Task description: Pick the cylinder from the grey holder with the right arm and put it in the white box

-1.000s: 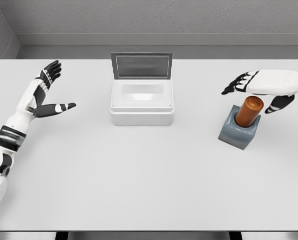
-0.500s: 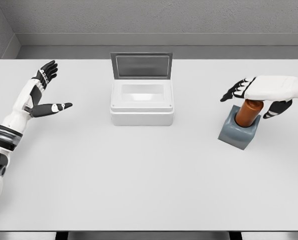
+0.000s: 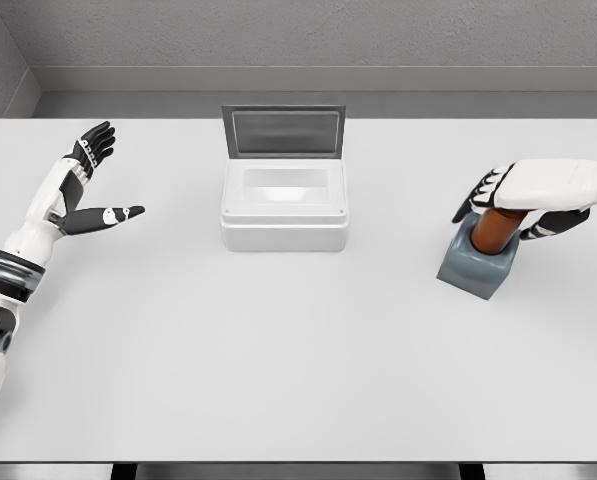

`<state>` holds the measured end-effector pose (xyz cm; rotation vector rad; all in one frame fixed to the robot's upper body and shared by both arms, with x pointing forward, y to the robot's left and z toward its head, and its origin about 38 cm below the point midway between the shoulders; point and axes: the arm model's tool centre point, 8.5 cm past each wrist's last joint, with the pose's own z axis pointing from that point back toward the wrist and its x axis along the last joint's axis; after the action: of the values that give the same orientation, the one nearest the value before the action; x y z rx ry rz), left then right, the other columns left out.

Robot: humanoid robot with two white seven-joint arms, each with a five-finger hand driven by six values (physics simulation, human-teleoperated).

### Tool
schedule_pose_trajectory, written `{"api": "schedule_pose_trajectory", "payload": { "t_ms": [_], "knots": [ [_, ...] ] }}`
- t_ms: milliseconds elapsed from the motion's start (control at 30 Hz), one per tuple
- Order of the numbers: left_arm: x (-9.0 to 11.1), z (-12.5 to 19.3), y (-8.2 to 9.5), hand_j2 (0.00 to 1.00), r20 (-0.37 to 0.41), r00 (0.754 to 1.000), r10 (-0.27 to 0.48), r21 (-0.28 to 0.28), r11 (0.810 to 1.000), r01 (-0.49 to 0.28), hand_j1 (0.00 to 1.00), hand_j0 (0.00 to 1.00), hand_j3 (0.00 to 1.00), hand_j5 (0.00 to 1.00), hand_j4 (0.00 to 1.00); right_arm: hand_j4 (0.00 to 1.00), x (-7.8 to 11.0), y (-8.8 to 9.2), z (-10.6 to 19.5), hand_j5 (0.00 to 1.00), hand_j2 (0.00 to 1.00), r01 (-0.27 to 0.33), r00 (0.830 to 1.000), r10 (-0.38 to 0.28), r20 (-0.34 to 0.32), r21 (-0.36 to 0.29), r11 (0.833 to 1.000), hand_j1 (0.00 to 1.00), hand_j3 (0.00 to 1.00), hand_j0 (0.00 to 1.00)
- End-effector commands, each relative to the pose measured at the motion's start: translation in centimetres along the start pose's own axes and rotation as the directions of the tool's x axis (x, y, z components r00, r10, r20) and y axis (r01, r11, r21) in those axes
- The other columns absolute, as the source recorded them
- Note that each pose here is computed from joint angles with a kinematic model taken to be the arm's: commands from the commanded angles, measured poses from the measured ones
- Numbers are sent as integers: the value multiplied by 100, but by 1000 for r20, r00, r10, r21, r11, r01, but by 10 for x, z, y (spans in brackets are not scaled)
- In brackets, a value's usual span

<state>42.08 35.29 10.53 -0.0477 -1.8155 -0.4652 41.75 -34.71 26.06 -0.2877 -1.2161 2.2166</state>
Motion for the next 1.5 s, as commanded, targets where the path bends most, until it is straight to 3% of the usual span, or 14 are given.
{"api": "schedule_pose_trajectory", "payload": {
  "t_ms": [0,400,833,1100,1467],
  "knots": [
    [0,0,1,100,0,1000,3,2,1000,-3,100,100,100,100,100,72,0,0,0,72,72,4,1000,-4,2,-2,1000,72,72,72],
    [-4,1,2,100,-12,1000,3,9,1000,-3,100,100,100,100,100,51,0,1,0,51,51,5,1000,-5,0,6,1000,51,51,51],
    [-9,3,5,100,-30,1000,3,15,1000,-2,100,100,100,100,100,48,-6,-2,15,48,48,5,999,-5,-35,-9,1000,48,48,48],
    [-10,3,6,100,-32,999,2,19,1000,-1,100,100,100,100,100,48,-5,-26,18,48,48,-41,998,40,-40,-45,998,48,48,48],
    [-10,4,5,100,-35,999,2,1,1000,-1,100,100,100,100,100,45,0,-39,8,45,45,-67,998,66,-15,-53,996,45,45,45]
  ]
}}
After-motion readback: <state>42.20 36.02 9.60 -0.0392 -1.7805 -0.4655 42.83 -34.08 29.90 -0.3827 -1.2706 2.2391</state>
